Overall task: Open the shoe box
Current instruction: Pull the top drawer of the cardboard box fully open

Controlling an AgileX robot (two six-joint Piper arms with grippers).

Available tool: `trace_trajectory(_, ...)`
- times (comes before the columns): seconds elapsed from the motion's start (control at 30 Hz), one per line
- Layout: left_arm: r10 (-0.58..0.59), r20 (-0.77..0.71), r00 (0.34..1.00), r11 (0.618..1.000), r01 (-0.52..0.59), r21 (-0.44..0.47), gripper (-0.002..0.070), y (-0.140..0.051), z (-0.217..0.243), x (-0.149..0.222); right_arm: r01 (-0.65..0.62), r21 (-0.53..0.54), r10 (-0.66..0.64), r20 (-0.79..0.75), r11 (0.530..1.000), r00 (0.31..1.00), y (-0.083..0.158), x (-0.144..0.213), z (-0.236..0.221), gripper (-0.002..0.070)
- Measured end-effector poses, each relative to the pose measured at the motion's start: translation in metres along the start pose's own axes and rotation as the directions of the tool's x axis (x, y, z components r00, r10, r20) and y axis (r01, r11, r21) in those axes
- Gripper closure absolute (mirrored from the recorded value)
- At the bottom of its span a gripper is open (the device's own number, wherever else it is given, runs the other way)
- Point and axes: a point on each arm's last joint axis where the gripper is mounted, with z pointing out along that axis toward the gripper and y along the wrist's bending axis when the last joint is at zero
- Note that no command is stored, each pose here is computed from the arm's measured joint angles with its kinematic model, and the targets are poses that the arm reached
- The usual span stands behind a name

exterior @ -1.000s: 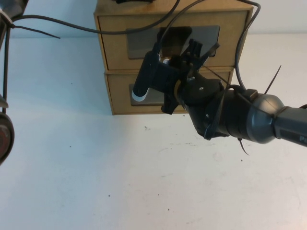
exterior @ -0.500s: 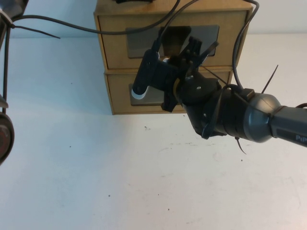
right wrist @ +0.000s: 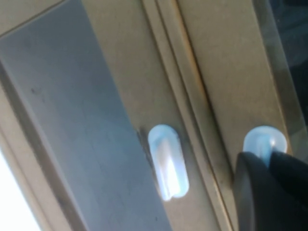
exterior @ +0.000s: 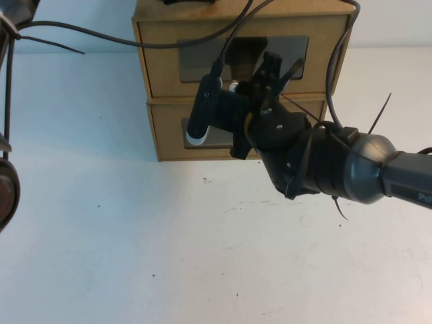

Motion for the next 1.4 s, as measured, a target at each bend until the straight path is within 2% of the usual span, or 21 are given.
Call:
trace_trajectory(0.6,-0.042,-0.039,0.998,0.998,0.044,0.047,0.0680,-0.004,0.002,0.004,-0.043,-0.080,0.042,-0.019,0.996,0.999,0.002,0.018,-0.058,0.0663)
trace_trajectory(1.03,-0.056,-0.038,0.998,0.997,0.058,0.053,0.0680,-0.003,0.004,0.004,-0.066,-0.076,0.062,-0.062,0.995,0.996,0.010,0.013,-0.076,0.0663)
trace_trajectory(1.4,-0.085,-0.021,0.996,0.994,0.086,0.070,0.0680,0.006,-0.002,0.001,-0.110,-0.148,0.096,-0.098,0.983,0.991,0.006,0.001,-0.112,0.0663)
